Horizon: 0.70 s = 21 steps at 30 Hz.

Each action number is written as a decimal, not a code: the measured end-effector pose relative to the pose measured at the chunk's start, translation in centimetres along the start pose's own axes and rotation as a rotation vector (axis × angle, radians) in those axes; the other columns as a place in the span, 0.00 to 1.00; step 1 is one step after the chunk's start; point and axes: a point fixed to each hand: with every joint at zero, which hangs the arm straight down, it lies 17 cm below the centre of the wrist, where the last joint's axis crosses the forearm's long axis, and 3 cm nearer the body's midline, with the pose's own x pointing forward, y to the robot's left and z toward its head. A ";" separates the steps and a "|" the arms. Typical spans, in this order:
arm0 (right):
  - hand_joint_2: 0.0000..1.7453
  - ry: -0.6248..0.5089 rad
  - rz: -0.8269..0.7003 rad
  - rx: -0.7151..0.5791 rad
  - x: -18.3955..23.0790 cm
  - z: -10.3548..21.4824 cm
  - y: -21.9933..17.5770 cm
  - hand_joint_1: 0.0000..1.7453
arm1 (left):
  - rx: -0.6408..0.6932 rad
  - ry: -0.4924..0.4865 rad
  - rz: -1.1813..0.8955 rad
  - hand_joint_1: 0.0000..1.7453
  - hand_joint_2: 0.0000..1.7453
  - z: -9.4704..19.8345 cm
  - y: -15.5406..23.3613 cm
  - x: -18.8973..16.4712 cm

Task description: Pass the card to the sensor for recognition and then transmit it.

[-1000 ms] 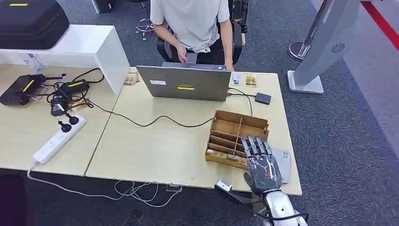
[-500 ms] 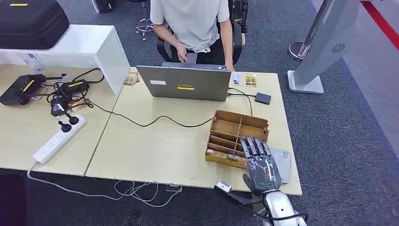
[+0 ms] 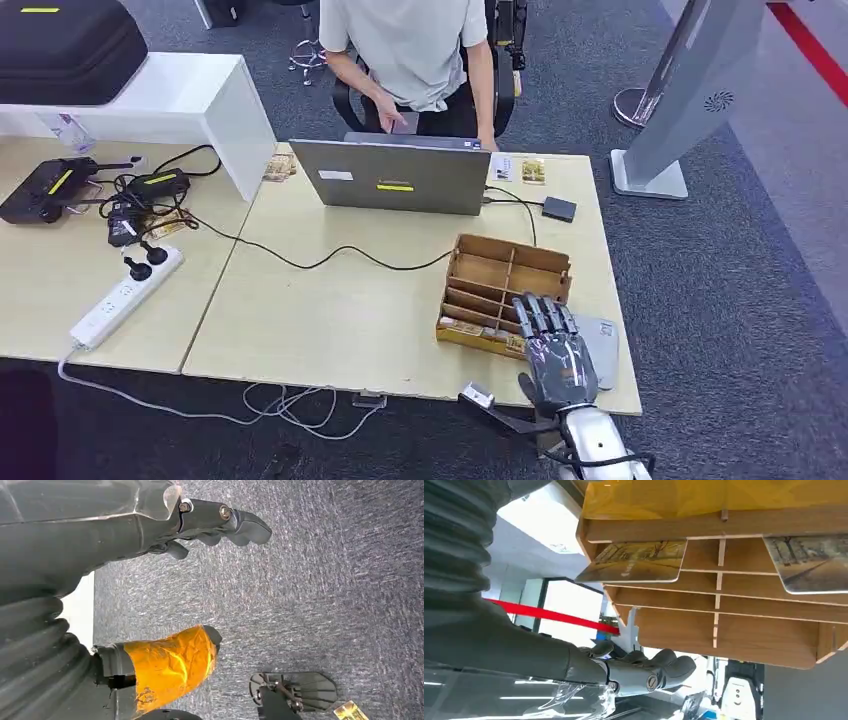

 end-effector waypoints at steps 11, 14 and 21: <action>1.00 -0.016 -0.022 0.008 0.4 0.0 0.1 1.00 | 0.001 0.001 0.000 0.00 1.00 0.0 0.0 0.0; 1.00 -0.015 -0.029 0.009 0.3 -0.1 0.1 1.00 | 0.001 0.001 0.000 0.00 1.00 0.0 0.0 0.0; 1.00 -0.006 -0.033 0.008 0.0 -0.1 0.0 1.00 | 0.002 -0.001 -0.002 0.00 1.00 0.0 0.1 0.0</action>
